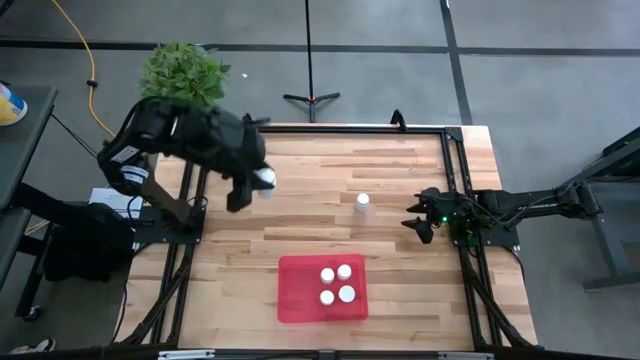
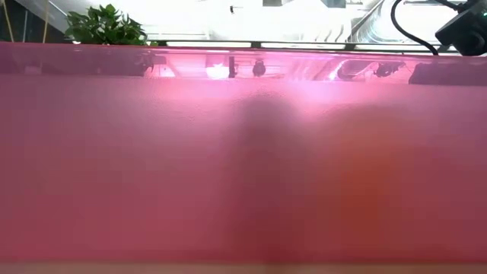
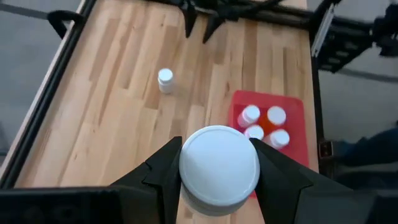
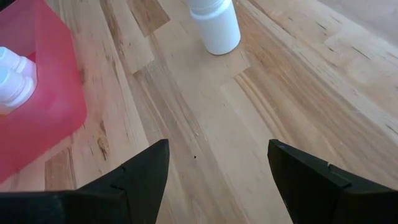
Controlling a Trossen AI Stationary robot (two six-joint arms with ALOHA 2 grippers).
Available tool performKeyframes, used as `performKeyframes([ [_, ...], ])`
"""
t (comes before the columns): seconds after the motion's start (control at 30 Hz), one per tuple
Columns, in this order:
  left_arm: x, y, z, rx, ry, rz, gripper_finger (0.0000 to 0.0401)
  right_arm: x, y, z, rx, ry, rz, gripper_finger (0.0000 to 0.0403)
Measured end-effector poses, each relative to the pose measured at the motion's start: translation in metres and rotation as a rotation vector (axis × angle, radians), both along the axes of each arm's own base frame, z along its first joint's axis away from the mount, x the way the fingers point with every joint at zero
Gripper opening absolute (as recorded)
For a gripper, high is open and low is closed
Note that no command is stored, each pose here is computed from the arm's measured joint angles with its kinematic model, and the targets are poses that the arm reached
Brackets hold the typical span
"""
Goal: Pick and place pill bottles into a basket
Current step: Put the white pill bottle into the pink bin
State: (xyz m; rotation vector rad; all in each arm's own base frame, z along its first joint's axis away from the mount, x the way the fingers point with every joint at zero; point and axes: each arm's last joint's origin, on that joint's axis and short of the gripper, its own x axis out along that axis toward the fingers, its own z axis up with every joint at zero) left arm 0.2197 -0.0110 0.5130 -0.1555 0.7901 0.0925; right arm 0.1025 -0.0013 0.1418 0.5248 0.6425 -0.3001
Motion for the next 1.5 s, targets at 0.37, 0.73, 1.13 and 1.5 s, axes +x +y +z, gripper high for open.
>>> performKeyframes([
  [0.37,-0.035,-0.032,0.014,0.075,-0.113,0.072,0.0193,0.000,0.000,0.000,0.013,-0.001,0.006,0.0264],
  [0.73,-0.053,-0.061,-0.007,0.074,-0.096,0.138,0.0193,0.000,0.000,0.000,0.013,-0.003,0.011,0.0264],
  [1.13,-0.025,-0.105,-0.087,0.006,-0.048,0.124,0.0193,0.000,0.000,0.000,0.013,-0.003,0.011,0.0263],
  [1.5,0.008,-0.132,-0.166,-0.155,-0.137,0.110,0.0193,0.000,0.001,0.000,0.018,-0.004,0.012,0.0263],
])
